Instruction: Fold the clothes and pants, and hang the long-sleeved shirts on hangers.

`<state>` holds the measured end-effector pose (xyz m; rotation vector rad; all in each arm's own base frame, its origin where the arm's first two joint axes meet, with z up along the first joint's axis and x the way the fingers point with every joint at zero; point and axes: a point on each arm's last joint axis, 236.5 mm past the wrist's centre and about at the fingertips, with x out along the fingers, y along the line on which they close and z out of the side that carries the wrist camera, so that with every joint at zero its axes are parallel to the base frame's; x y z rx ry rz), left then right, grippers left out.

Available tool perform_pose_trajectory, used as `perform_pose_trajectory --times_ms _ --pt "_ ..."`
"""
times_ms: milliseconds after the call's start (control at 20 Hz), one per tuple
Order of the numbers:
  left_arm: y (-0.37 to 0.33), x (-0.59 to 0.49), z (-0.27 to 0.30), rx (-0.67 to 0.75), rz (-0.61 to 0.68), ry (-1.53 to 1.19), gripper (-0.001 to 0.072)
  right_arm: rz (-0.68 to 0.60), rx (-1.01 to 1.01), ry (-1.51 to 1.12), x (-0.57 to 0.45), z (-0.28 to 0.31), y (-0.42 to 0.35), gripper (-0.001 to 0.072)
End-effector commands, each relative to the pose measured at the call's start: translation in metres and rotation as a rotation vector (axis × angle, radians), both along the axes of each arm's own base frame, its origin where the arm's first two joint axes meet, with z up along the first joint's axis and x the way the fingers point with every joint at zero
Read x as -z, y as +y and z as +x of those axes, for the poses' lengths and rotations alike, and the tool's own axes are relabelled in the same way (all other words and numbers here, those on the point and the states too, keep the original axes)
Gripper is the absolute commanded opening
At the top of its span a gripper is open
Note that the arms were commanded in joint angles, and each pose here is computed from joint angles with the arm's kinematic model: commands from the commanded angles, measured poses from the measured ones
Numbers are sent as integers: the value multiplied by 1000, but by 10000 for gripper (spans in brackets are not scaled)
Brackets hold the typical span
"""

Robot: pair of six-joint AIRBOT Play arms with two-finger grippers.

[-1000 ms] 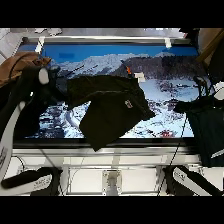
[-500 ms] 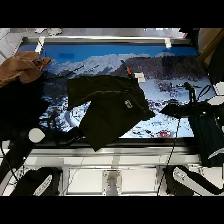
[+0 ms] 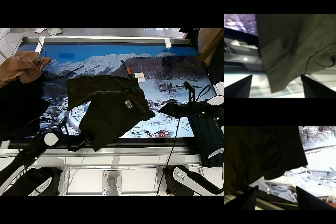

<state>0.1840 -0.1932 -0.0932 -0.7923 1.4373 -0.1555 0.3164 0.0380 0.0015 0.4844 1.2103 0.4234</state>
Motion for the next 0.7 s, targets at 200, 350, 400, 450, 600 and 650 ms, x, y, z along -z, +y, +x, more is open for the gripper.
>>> perform_pose_trajectory --times_ms 200,350,400,450,600,650 --pt "-13 6 19 -78 -27 -43 702 3 -3 3 0 -1 1 537" --pt "-19 3 21 -89 -44 -52 533 2 -1 2 0 0 0 537" --pt "-21 3 21 -85 -47 -59 362 0 2 -1 0 0 0 537" --pt "-23 2 20 -76 -47 -65 110 -2 4 -3 0 1 -1 536" --pt "-27 -1 21 -65 -50 -87 7 -10 15 -15 0 5 -3 536" --pt "-26 -6 27 -47 -47 -121 6 -14 20 -21 0 6 -4 536"
